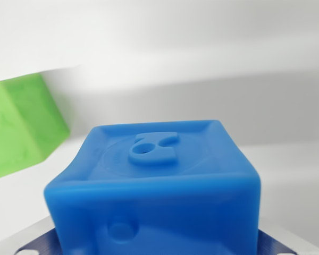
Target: Stack cube
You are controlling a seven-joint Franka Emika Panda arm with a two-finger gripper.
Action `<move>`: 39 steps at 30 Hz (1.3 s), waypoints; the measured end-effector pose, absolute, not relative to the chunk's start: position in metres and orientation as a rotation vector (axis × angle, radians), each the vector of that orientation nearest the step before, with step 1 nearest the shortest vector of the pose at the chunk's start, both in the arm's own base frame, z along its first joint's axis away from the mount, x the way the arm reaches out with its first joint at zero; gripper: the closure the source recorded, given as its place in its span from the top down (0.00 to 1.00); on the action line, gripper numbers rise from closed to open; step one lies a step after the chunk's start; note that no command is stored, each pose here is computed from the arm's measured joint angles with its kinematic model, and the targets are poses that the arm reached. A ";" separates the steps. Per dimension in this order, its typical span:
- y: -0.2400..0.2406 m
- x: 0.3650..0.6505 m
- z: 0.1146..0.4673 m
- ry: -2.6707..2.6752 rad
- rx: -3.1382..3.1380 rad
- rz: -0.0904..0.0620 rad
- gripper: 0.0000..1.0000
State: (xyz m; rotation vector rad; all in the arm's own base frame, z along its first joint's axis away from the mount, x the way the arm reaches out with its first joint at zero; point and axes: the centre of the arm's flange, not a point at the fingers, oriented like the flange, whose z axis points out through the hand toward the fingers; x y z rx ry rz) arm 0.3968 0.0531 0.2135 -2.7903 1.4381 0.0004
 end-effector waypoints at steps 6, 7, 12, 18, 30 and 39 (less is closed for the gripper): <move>0.064 0.398 0.216 1.385 -2.817 0.001 0.00; 0.066 0.399 0.216 1.375 -2.822 0.001 0.00; 0.074 0.400 0.218 1.331 -2.842 -0.001 0.00; 0.086 0.402 0.221 1.273 -2.868 -0.002 0.00; 0.109 0.405 0.226 1.155 -2.917 -0.003 0.00; 0.125 0.408 0.229 1.072 -2.949 -0.002 0.00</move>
